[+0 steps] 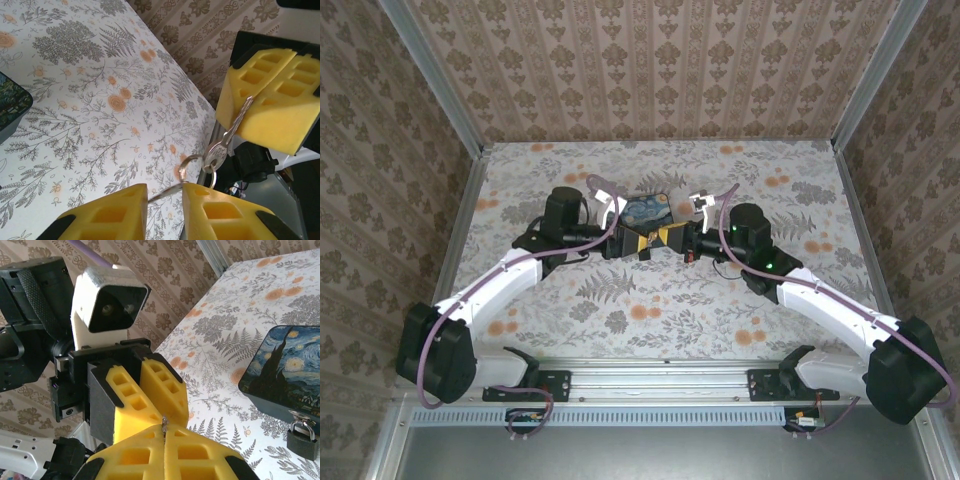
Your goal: Unlock the padlock with the key
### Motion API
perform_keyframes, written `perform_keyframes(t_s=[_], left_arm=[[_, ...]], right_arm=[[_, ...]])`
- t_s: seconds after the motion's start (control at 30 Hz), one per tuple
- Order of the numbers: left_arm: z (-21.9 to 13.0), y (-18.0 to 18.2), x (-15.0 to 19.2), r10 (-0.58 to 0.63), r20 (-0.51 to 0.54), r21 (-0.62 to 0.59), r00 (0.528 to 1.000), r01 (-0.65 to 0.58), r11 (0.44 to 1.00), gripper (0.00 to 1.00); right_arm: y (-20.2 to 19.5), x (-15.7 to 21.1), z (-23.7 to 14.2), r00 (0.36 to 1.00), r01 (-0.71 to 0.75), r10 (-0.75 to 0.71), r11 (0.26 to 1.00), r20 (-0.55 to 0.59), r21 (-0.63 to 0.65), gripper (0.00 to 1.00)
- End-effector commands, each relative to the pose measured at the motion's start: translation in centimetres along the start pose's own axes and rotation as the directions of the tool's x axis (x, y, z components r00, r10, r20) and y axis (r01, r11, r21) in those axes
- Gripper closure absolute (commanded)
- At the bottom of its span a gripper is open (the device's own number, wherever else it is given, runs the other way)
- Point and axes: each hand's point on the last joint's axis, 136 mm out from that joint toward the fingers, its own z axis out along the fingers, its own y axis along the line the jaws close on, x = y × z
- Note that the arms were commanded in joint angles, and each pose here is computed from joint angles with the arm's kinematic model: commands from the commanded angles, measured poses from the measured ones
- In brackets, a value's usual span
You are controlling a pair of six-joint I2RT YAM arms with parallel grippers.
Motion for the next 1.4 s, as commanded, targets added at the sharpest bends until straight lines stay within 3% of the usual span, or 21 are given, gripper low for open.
perform_keyframes(t_s=[0.0,0.17,0.63,1.1,1.37], left_arm=[[-0.6,-0.5,-0.2,0.03,0.029,0.008,0.999,-0.031,0.999,0.72],[-0.6,0.1,0.3,0.033,0.062,-0.012,0.998,-0.032,0.999,0.68],[0.0,0.0,-0.5,0.087,0.099,-0.001,0.991,-0.088,0.996,0.43],[1.4,-0.7,-1.1,0.172,0.081,-0.011,0.982,-0.171,0.985,0.39],[1.5,-0.8,-1.5,0.221,0.085,-0.029,0.972,-0.219,0.975,0.45]], right_arm=[[0.9,-2.3,-0.4,0.998,0.013,-0.013,1.0,0.057,0.001,1.0],[1.3,-3.4,-0.5,0.997,0.003,-0.004,1.0,0.073,0.008,1.0],[2.7,-5.1,-0.6,0.995,-0.044,0.046,0.999,0.089,-0.022,1.0],[2.4,-4.9,0.0,0.992,-0.095,0.098,0.995,0.076,-0.036,1.0],[1.6,-4.4,0.8,0.989,-0.134,0.135,0.991,0.06,-0.029,1.0]])
